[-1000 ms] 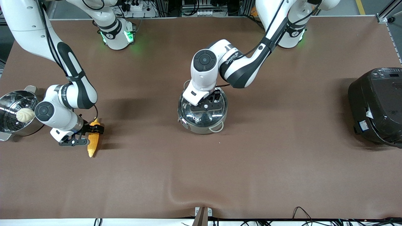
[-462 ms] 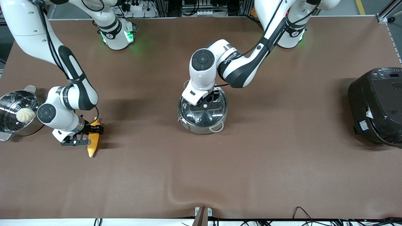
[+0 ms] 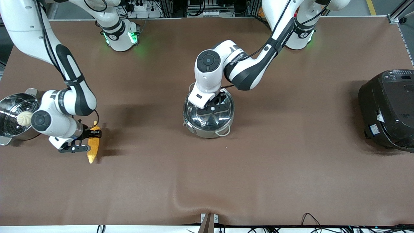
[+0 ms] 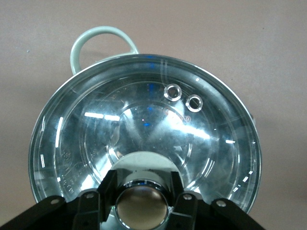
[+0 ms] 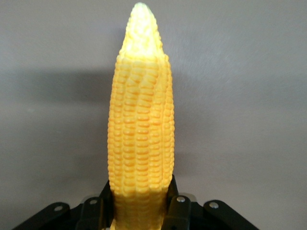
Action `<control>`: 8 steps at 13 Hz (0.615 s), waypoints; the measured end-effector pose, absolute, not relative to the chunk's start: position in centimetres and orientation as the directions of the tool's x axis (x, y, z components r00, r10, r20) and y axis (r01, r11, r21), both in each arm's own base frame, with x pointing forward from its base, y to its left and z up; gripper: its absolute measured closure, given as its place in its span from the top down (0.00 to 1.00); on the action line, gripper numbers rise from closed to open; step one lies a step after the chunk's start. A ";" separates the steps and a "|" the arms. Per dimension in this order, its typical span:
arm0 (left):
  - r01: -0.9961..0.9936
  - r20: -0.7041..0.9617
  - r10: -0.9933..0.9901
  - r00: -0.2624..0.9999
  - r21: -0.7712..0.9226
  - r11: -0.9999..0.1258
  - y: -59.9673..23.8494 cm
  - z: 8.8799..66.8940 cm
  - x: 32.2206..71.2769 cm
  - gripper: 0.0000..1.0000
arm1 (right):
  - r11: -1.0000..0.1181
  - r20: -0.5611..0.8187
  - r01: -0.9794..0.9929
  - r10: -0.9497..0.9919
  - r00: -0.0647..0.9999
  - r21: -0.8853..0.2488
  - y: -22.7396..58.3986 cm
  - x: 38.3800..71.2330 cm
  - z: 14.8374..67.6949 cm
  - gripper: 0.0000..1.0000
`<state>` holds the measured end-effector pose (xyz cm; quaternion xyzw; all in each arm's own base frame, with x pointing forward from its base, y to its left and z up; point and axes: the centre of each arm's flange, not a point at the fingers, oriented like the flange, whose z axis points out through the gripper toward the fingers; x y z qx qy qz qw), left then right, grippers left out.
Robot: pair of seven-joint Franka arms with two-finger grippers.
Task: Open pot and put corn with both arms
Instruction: 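Lift the lid off with the left gripper while the right gripper lifts the corn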
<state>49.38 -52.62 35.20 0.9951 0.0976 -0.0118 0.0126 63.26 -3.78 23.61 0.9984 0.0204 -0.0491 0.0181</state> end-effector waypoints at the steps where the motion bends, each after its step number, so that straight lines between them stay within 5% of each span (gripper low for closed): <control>1: 0.204 -0.020 0.203 0.979 0.027 -0.979 -52.4 36.1 49.6 0.49 | -0.999 -0.100 0.025 0.021 0.995 0.038 -3.0 64.0 26.0 0.44; 8: 0.259 0.030 0.260 0.965 0.031 -0.965 -40.1 47.3 56.5 0.49 | -0.993 -0.105 -0.078 -0.087 0.991 0.084 14.4 61.4 40.4 0.39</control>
